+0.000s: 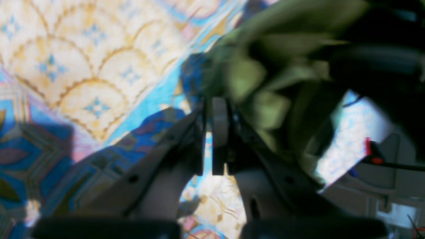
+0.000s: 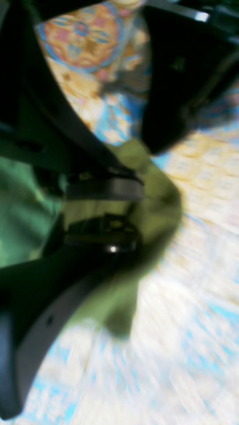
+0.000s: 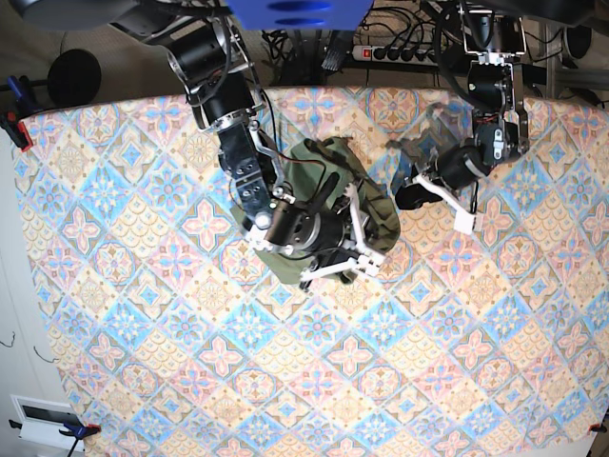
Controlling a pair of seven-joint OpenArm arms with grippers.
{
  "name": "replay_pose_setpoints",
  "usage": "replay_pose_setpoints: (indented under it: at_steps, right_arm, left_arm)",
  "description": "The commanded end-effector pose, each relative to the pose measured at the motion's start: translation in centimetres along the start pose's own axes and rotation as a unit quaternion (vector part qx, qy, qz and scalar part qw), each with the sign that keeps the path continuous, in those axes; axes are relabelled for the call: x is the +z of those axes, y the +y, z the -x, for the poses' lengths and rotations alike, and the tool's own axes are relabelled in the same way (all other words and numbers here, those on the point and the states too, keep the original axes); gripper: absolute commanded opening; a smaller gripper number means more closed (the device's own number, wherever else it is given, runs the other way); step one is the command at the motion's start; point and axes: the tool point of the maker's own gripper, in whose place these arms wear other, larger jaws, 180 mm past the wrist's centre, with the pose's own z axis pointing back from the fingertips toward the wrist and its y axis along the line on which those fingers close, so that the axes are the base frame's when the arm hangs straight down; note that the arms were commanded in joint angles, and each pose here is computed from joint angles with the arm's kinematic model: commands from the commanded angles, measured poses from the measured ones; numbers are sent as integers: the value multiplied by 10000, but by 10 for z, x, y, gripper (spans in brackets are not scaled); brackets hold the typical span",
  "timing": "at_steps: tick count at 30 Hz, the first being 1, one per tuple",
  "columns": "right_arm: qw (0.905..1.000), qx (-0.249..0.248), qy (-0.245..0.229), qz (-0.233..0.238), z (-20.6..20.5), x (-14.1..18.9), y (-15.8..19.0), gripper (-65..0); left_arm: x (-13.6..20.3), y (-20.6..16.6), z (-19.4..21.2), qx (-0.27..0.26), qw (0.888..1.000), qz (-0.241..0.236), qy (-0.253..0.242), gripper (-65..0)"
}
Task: Layout the t-shirt on the table in an organized manner, then fold the t-shirt properly
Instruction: 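Press and tuck the folded bundle with both grippers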
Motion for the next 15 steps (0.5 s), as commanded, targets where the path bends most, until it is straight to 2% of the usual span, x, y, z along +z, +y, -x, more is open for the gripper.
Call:
replay_pose_setpoints:
  at_steps: [1, 3, 9, 11, 15]
  right_arm:
    - [9995, 67, -282, 146, -22, 9, -10, -502]
    - [9988, 81, -451, 172, -31, 18, -9, -503]
    - [9967, -276, -756, -103, -24, 35, 32, -504]
    - [9972, -313, -676, -66, -14, 38, 32, -504]
    - [9969, -517, -554, 188, 4, 43, 10, -504]
  left_arm:
    - [4, -4, -14, -101, 9998, 55, -191, -631]
    - [4, -3, -13, -90, 9998, 49, -182, -631]
    - [5, -2, -13, -101, 9998, 30, -175, -631]
    - [5, -2, -13, -101, 9998, 30, -175, -631]
    - [4, -3, -12, -99, 9998, 49, -171, -631]
